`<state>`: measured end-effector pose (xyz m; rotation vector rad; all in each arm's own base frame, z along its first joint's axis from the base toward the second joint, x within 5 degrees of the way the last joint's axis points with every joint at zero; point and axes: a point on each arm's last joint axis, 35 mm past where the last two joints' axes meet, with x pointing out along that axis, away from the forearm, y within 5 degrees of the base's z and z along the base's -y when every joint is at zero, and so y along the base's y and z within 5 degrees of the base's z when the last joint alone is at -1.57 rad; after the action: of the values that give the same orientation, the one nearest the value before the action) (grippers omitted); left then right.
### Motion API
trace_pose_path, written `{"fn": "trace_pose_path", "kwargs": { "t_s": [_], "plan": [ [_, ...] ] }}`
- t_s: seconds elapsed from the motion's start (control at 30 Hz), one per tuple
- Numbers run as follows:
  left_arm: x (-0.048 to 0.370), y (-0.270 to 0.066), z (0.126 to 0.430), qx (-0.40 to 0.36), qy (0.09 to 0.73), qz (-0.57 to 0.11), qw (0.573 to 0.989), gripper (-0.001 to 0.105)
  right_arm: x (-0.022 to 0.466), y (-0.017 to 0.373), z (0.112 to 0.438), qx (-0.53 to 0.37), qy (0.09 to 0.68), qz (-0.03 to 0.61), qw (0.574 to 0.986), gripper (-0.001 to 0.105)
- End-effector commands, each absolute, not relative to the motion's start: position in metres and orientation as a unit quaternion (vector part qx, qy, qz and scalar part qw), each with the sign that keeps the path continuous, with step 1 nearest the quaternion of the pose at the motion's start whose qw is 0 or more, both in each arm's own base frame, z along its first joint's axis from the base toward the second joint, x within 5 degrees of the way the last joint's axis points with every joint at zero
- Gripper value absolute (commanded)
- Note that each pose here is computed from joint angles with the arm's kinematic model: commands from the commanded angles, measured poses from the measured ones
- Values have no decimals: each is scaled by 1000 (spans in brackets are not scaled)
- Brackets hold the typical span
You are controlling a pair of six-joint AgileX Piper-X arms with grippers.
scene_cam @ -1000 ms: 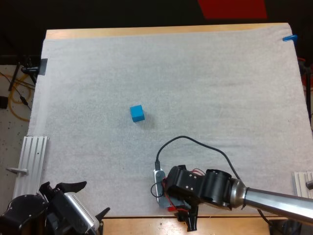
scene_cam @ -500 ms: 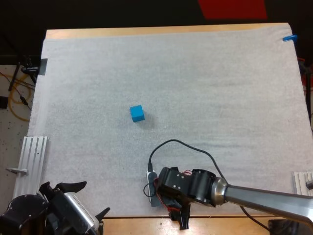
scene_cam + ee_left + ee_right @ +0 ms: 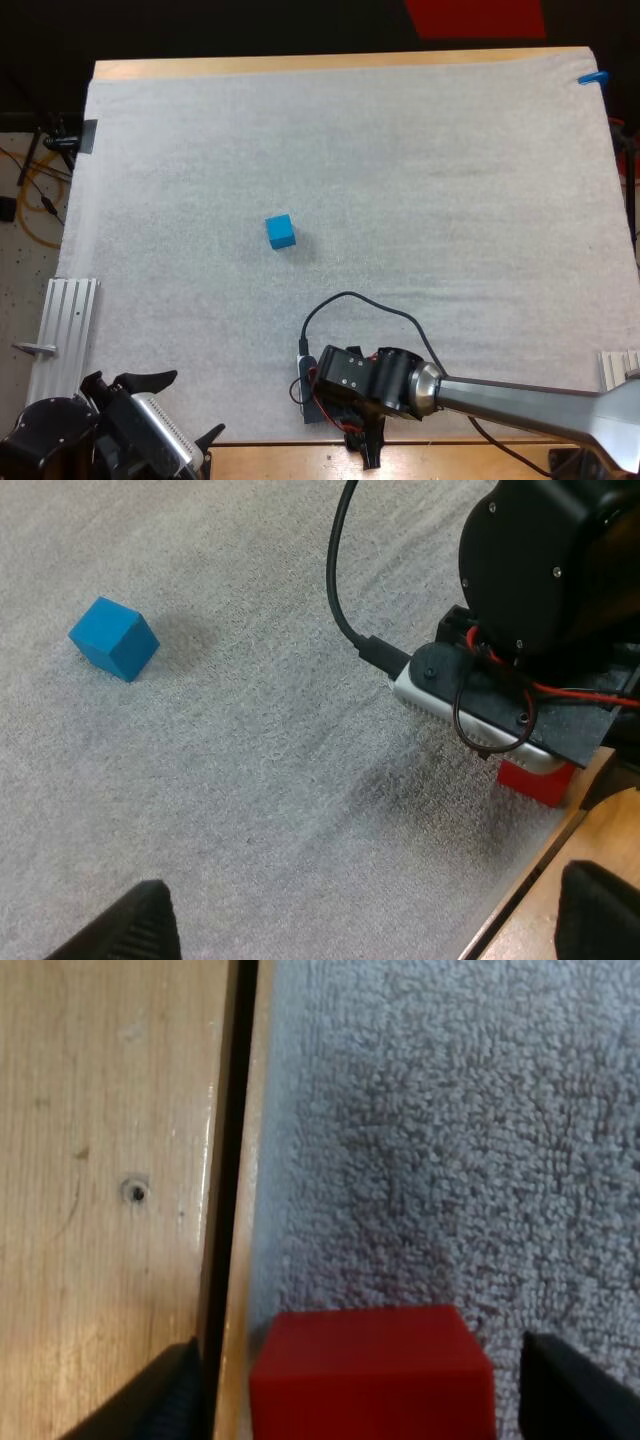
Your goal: Stack red cube on blue cube
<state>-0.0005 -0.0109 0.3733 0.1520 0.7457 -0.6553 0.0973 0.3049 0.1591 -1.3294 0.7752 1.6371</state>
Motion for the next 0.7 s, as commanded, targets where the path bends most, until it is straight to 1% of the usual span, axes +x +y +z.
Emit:
{"fn": "trace_pose_path", "kwargs": {
  "t_s": [0.0,0.03,0.07,0.1,0.2,0.33,0.57,0.67],
  "plan": [
    [-1,-11,374,73,357,-319,875,74,97,305,161,-530,309,661,432,55],
    [-1,-11,374,73,357,-319,875,74,97,305,161,-531,309,660,433,51],
    [-1,-11,374,73,357,-319,875,74,97,305,161,-532,309,658,433,42],
    [-1,-11,374,73,357,-319,875,74,97,304,161,-533,310,658,432,35],
    [-1,-11,374,73,357,-319,875,74,97,303,162,-534,312,655,434,24],
    [-1,-11,374,73,357,-319,875,74,99,304,172,-553,310,636,440,23],
    [-1,-11,374,73,357,-319,875,74,106,316,217,-570,276,610,476,23],
    [-1,-11,374,73,357,-319,875,74,110,319,234,-572,278,599,485,23]
  ]
}}
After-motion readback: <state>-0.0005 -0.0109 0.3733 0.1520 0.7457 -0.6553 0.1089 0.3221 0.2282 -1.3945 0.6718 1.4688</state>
